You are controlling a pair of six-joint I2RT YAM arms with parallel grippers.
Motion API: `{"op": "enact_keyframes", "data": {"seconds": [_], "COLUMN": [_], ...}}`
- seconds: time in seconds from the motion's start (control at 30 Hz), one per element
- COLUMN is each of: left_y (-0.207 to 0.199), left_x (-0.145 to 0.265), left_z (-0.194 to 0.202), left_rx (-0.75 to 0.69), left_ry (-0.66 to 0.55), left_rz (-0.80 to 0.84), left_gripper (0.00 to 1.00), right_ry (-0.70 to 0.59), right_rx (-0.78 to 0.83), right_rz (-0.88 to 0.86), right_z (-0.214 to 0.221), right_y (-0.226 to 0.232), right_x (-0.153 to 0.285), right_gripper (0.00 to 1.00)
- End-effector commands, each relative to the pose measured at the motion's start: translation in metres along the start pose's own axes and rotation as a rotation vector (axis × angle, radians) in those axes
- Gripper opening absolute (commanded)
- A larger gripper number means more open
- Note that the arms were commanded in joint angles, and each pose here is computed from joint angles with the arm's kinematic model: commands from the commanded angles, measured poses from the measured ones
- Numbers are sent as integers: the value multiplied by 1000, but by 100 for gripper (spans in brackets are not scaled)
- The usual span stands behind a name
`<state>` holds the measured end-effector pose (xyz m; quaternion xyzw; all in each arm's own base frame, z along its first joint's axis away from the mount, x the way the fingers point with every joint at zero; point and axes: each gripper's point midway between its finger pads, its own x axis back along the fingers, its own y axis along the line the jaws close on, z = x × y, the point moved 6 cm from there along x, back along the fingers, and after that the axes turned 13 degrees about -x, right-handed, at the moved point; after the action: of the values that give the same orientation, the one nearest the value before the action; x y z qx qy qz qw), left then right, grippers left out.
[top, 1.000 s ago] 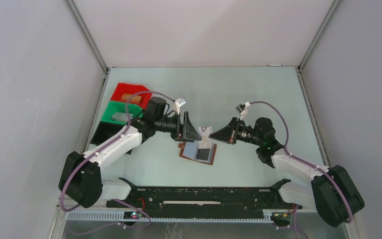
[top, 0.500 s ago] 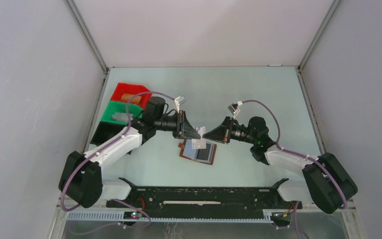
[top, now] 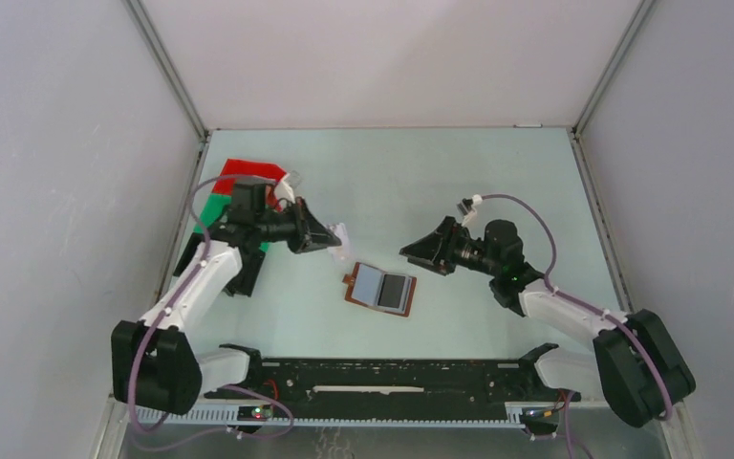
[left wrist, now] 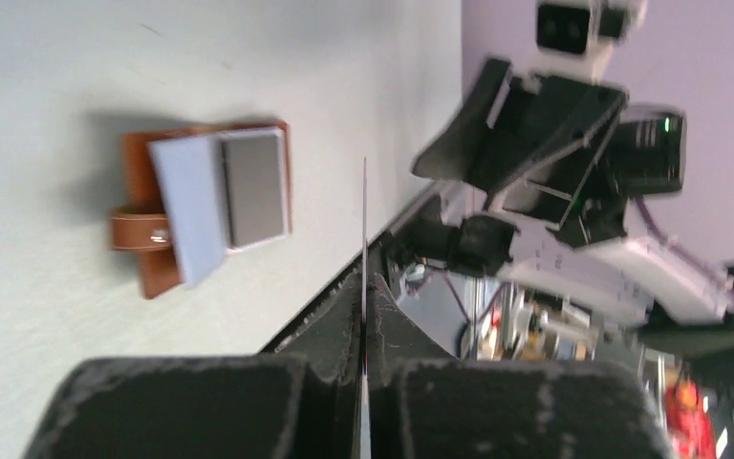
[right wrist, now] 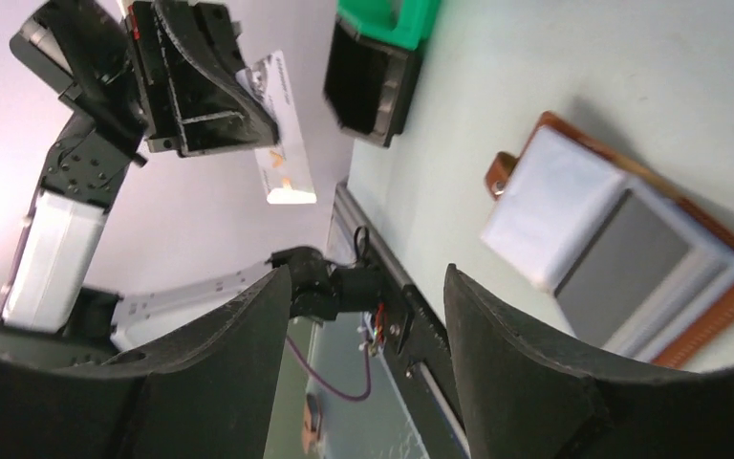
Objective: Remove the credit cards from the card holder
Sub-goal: Place the credit card in the storage box.
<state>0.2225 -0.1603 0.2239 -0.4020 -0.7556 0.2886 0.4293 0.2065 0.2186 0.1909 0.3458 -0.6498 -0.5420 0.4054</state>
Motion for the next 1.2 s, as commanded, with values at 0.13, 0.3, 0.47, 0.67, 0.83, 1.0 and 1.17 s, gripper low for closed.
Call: {"op": "enact_keyframes", "data": {"seconds": [0.13, 0.3, 0.47, 0.67, 0.83, 1.0, 1.17], "left_y": [60, 116, 163, 198, 224, 246, 258], "left_x": [75, 111, 138, 152, 150, 143, 140], "left_z": [-55, -84, -103, -126, -138, -143, -144], "left_rx": [151, 289, 373, 434, 466, 494, 510], "left_ry": [-215, -321, -359, -425, -430, -455, -469], "left_rz": [-356, -531, -749, -835, -826, -803, -817], "left_gripper": [0, 0, 0, 0, 0, 0, 2], "right_ry": [-139, -147, -140, -139, -145, -163, -180], "right_rx": [57, 61, 59, 47, 43, 40, 38], "right_rz": [170, 202, 213, 212, 214, 220, 220], "right_z": [-18, -19, -19, -20, -19, -19, -19], "right_y": [-15, -18, -21, -24, -27, -29, -29], "right_x": [25, 33, 37, 41, 45, 50, 54], "right_gripper": [69, 69, 69, 68, 69, 68, 69]}}
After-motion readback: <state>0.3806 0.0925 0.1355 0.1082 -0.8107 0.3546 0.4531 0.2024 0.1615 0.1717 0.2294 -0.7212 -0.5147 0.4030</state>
